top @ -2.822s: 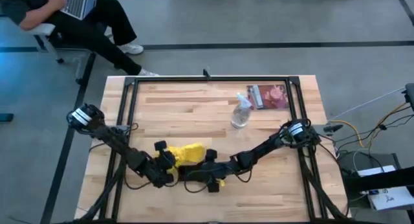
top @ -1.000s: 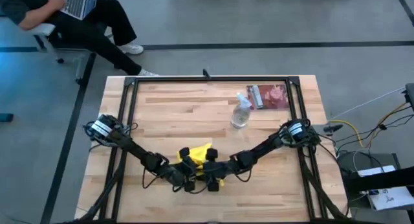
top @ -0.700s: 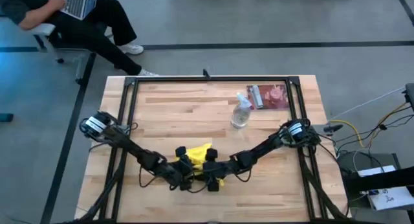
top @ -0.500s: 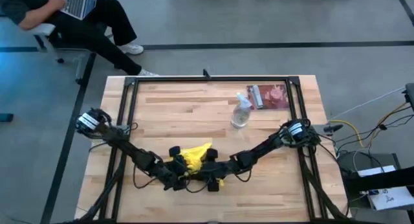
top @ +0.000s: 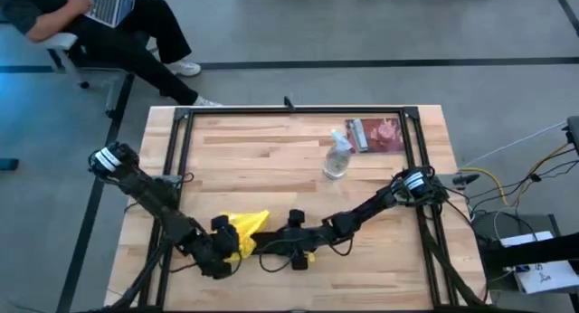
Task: Apply microfiber cloth
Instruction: Wipe the black cellphone with the yellow microfiber cloth
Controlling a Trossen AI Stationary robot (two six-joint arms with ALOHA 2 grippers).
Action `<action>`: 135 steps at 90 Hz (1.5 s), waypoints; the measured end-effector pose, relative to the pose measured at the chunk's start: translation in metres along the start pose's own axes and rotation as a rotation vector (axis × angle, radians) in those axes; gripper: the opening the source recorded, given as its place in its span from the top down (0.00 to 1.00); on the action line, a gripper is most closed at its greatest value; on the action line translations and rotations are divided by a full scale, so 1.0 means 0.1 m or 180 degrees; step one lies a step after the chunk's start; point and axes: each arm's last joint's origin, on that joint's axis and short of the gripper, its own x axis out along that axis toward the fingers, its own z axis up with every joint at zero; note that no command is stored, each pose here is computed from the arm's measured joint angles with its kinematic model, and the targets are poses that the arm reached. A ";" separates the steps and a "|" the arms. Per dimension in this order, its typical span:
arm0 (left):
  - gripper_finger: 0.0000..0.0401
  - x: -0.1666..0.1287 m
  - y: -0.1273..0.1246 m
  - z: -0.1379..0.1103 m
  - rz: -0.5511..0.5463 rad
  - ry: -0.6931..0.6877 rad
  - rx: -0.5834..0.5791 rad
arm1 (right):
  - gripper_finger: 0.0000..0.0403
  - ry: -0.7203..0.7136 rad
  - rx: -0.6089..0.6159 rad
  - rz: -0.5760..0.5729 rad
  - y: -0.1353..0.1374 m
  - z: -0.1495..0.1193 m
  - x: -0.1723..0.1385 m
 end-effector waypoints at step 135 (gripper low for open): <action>0.27 0.00 0.22 0.95 0.0081 -0.1694 0.0969 | 0.22 0.0602 -0.0499 -0.0221 0.04 0.68 -1.36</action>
